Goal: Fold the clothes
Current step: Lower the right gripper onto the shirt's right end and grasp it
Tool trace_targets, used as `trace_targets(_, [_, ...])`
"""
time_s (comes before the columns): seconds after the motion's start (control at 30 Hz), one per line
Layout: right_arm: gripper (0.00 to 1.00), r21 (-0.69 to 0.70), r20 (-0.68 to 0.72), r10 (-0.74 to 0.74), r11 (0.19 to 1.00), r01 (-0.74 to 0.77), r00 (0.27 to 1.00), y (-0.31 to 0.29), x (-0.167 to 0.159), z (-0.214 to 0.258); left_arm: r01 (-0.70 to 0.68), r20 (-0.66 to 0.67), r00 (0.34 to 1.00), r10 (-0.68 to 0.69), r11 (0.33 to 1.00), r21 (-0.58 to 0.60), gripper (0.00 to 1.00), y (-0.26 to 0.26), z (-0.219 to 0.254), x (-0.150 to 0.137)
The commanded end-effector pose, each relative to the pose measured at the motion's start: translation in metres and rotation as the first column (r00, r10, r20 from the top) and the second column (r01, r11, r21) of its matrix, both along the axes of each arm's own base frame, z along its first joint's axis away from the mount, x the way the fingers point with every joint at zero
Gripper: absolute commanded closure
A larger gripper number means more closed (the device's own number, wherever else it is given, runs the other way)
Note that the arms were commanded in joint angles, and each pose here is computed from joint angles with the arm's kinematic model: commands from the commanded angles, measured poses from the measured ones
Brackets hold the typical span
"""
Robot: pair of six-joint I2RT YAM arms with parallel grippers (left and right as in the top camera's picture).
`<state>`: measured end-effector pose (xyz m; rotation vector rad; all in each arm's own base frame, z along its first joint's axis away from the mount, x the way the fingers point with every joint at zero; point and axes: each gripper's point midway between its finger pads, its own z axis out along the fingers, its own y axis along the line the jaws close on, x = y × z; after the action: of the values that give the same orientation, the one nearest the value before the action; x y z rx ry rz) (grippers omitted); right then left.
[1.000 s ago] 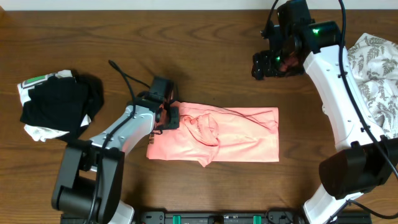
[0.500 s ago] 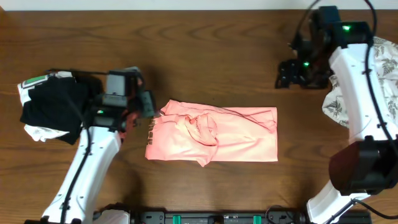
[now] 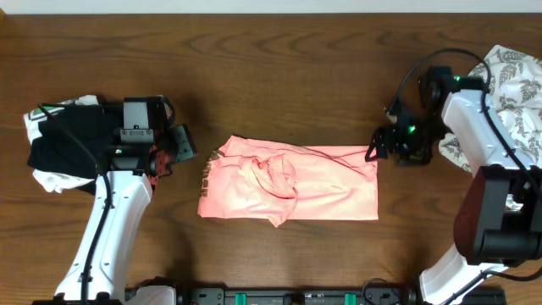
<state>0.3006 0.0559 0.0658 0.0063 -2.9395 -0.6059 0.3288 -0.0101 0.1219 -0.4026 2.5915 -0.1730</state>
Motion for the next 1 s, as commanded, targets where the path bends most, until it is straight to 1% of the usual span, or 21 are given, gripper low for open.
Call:
trace_targets(0.0, [0.21,0.035,-0.020,0.006,0.999,-0.005,1.000,0.004,-0.013,-0.015,-0.005,-0.004,1.000,0.005,1.000,0.013,0.42,0.003,0.000,0.001])
trace_targets(0.2, [0.21,0.031,-0.038,-0.019,0.999,0.020,0.999,0.005,-0.030,-0.048,-0.005,-0.007,1.000,0.005,1.000,0.013,0.42,0.003,-0.001,0.001])
trace_targets(0.37, [0.21,0.026,-0.047,-0.042,0.999,0.043,0.998,0.005,-0.039,-0.064,-0.005,-0.014,1.000,0.005,1.000,0.013,0.42,0.003,-0.002,-0.001])
trace_targets(0.63, [0.21,0.014,-0.077,-0.102,0.994,0.104,0.992,0.007,-0.051,-0.080,-0.005,-0.016,1.000,0.005,1.000,0.012,0.42,0.003,-0.002,-0.001])
trace_targets(0.8, [0.22,0.064,-0.100,-0.110,0.991,0.116,0.989,0.015,-0.061,-0.083,-0.005,-0.022,1.000,0.005,1.000,0.013,0.42,0.003,-0.003,-0.002])
trace_targets(0.97, [0.24,0.069,-0.110,-0.114,0.990,0.122,0.987,0.016,-0.067,-0.087,-0.005,-0.024,1.000,0.005,1.000,0.013,0.42,0.003,-0.003,-0.003])
